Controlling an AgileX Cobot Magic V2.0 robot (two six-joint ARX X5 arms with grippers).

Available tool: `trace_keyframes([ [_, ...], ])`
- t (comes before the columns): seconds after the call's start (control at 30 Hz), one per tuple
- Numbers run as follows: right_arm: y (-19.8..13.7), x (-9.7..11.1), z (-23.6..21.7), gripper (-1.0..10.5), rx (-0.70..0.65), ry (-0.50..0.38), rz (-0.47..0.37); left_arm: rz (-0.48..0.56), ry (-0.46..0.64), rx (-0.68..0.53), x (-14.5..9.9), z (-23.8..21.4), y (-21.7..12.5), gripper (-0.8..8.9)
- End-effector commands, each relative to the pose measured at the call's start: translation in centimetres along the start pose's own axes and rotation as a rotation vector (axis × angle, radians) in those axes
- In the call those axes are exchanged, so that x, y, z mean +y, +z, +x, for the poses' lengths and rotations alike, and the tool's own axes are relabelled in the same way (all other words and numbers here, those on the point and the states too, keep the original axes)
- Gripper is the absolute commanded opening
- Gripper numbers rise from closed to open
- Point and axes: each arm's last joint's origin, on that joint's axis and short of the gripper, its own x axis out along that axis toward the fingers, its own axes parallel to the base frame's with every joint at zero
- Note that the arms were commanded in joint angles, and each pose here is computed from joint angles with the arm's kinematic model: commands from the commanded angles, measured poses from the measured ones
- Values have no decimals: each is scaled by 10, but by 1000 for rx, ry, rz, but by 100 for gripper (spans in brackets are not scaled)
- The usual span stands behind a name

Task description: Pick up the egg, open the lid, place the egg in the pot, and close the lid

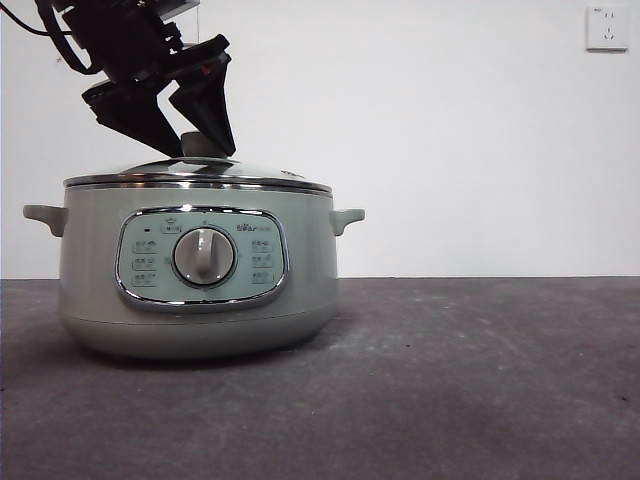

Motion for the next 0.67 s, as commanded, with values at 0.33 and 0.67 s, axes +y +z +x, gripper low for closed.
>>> trace_keyframes([
  [0.33, -1, 0, 2, 374, -1, 0, 9, -1, 6, -46, -6, -46, 2, 350],
  [0.67, -1, 0, 2, 374, -3, 2, 9, -47, -40, -35, -23, -139, -22, 345],
])
